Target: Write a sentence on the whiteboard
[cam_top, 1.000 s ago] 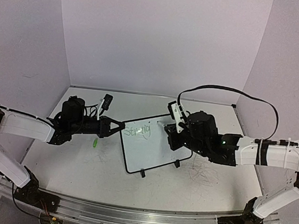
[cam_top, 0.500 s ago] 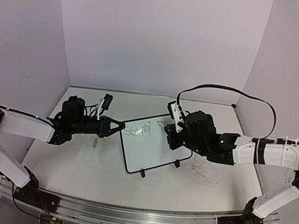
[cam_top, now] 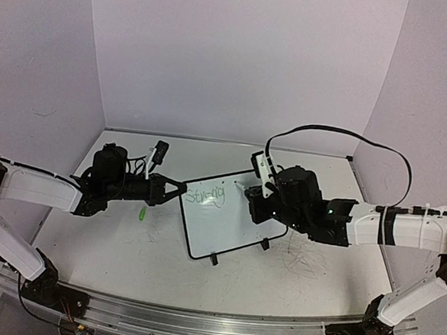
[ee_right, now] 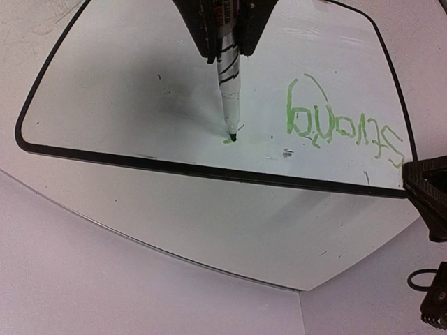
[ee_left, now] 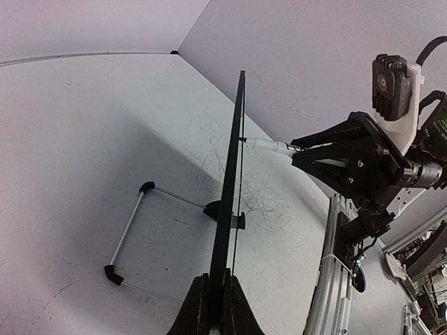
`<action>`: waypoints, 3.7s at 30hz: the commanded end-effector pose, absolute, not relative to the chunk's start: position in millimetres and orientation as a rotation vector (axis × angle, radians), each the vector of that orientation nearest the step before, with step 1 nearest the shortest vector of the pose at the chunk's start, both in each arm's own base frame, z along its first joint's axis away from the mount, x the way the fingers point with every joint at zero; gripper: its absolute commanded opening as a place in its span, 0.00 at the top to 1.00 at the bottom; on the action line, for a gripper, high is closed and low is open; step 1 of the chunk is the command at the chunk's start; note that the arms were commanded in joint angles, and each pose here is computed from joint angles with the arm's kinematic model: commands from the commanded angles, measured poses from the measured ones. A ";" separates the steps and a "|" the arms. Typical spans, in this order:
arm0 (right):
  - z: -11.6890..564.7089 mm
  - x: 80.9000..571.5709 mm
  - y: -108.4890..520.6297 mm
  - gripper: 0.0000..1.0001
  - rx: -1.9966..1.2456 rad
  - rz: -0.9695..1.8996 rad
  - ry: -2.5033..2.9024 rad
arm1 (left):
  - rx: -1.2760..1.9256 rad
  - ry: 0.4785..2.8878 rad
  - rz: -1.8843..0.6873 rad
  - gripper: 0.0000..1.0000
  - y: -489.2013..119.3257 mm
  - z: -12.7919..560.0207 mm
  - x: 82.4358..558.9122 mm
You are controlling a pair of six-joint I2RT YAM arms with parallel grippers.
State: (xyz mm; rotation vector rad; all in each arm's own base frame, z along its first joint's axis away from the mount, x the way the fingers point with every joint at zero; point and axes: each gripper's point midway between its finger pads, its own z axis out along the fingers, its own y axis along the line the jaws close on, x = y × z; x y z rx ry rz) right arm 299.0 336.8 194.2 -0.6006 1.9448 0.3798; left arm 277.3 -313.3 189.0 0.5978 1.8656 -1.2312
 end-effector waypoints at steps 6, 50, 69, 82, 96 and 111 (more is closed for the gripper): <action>181.7 291.2 330.6 1.00 -0.591 0.405 1.992 | 0.595 1.867 -1.203 1.00 -315.3 191.7 287.4; 215.2 294.1 347.4 1.00 -0.577 0.502 1.909 | 0.600 1.863 -1.200 1.00 -314.7 192.8 286.2; 207.4 304.6 320.3 1.00 -0.451 0.358 1.967 | 0.601 1.862 -1.201 1.00 -313.9 194.0 285.2; 226.8 303.2 332.5 1.00 -0.497 0.448 1.898 | 0.603 1.862 -1.203 1.00 -314.1 194.3 284.8; 230.5 312.9 332.0 1.00 -0.464 0.399 1.885 | 0.603 1.864 -1.201 1.00 -313.8 193.2 284.6; 208.8 310.3 326.7 1.00 -0.457 0.377 1.949 | 0.608 1.865 -1.204 1.00 -314.6 192.5 284.6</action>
